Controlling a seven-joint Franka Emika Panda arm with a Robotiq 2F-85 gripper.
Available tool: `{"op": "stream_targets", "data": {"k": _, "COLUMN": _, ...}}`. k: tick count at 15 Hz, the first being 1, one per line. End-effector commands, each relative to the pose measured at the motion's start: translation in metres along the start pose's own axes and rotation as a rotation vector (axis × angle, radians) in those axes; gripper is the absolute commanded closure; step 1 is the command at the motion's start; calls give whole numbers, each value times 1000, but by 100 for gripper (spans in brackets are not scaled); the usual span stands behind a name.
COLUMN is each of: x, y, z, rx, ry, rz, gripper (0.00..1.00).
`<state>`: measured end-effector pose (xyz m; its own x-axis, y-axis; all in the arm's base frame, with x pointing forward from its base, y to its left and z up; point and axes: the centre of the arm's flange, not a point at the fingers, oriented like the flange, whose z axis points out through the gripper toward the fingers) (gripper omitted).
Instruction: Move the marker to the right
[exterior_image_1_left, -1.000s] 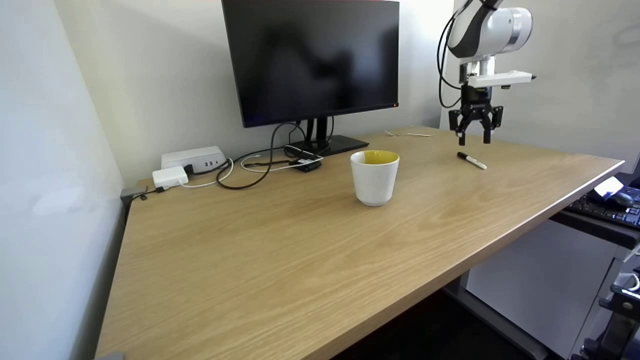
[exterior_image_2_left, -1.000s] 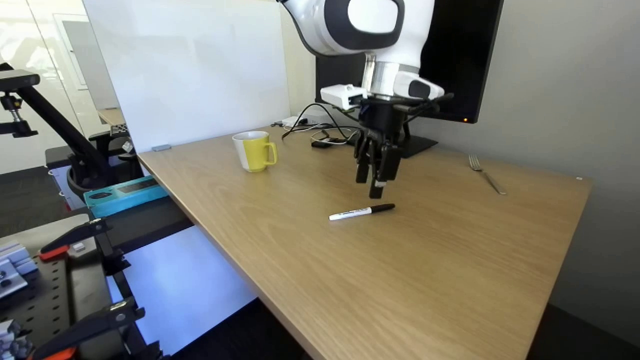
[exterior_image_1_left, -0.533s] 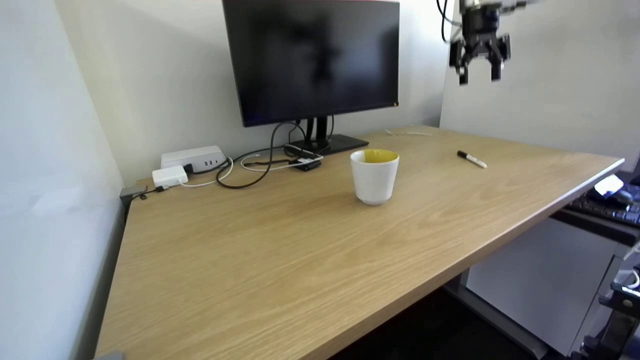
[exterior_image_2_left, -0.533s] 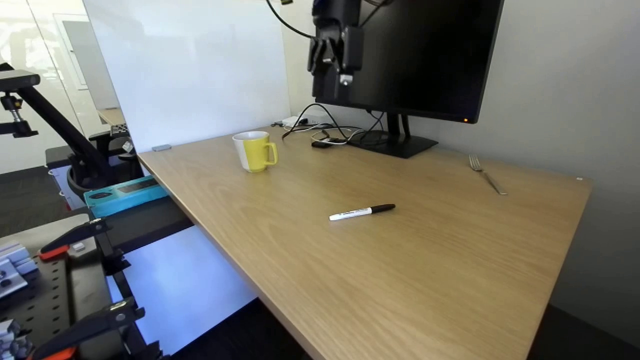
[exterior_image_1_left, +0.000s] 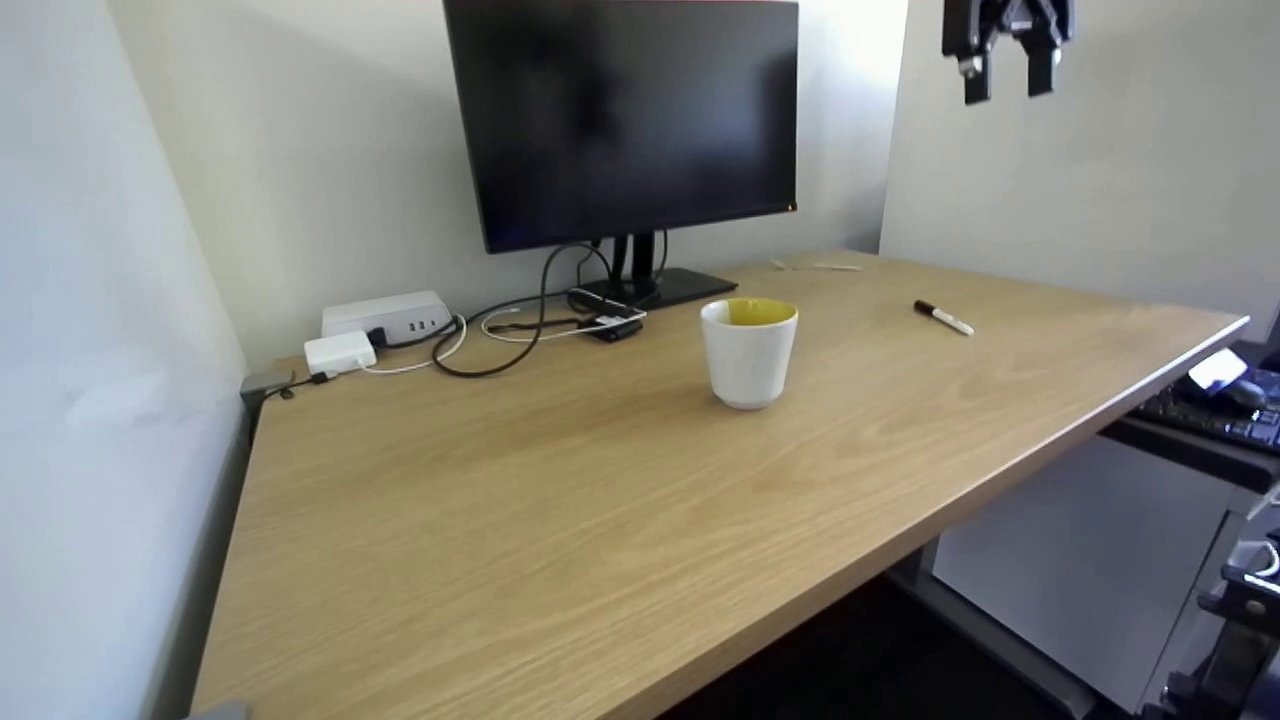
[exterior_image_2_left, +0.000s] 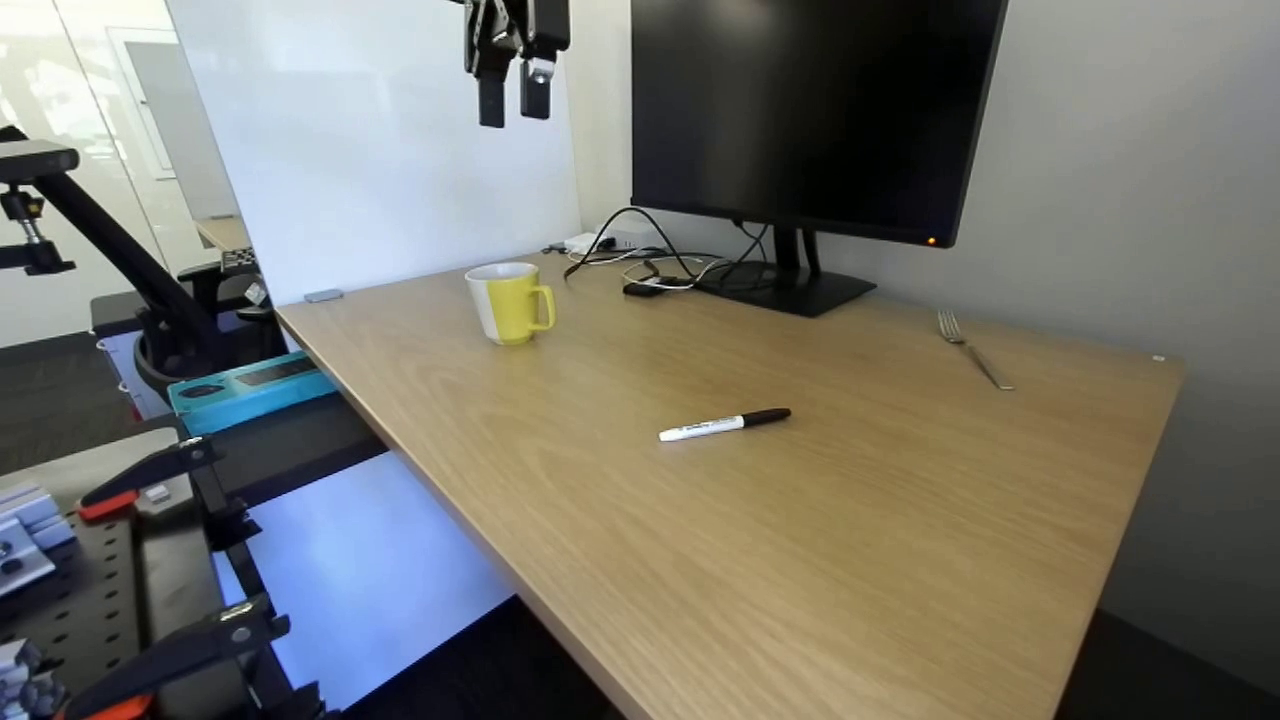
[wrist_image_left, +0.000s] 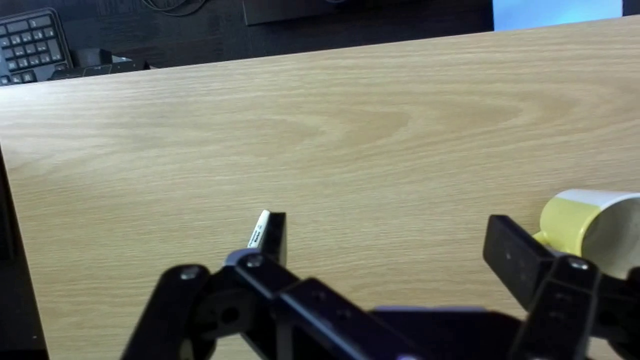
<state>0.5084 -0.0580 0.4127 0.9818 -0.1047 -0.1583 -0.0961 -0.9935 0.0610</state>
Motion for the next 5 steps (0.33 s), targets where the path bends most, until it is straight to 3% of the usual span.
{"op": "stream_targets", "data": {"k": 1, "x": 2, "y": 1, "z": 1, "rx": 0, "ry": -2, "rz": 2, "gripper": 0}}
{"op": "stream_targets", "data": {"k": 5, "x": 6, "y": 2, "z": 7, "rx": -1, "ry": -13, "rz": 5, "gripper": 0}}
